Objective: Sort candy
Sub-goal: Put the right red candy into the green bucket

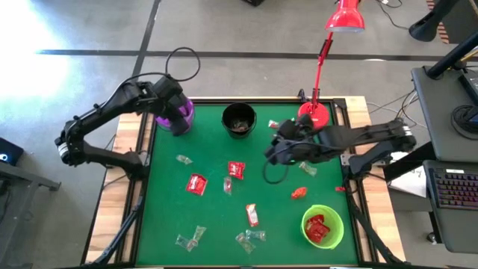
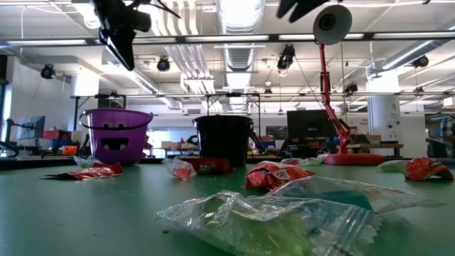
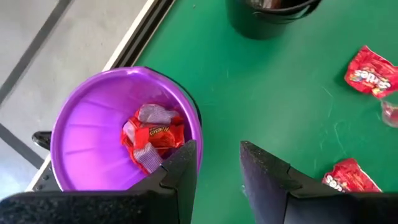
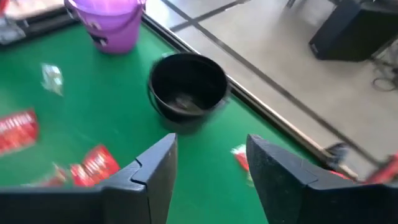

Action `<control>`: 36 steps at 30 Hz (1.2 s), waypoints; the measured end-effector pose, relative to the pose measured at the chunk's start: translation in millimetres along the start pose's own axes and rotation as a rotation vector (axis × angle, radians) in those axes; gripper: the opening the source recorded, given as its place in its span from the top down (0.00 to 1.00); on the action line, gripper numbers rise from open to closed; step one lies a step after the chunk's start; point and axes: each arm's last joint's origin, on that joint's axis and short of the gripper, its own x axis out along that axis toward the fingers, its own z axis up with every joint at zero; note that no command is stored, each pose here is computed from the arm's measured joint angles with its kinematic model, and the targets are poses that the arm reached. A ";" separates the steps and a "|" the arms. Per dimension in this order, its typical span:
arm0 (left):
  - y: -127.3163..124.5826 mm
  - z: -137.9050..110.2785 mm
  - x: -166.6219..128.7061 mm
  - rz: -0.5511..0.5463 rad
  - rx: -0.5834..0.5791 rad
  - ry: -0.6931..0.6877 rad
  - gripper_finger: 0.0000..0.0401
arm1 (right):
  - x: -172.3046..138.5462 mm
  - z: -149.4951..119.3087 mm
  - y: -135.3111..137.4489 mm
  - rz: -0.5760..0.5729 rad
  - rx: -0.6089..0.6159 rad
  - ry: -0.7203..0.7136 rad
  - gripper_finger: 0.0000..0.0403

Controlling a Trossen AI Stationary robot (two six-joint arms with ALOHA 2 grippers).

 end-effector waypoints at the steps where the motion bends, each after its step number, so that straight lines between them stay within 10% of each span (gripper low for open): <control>1: -0.6 -1.1 -2.3 -0.002 0.015 -0.008 0.74 | 5.8 2.5 5.4 0.002 0.025 -0.008 0.54; 12: -0.9 -7.2 -23.6 -0.021 0.128 -0.149 0.74 | 85.1 -7.2 52.7 -0.033 0.308 0.124 0.53; 36: -4.5 -17.0 -6.3 -0.066 0.198 -0.127 0.74 | 181.9 -26.6 98.1 0.053 0.472 0.470 0.53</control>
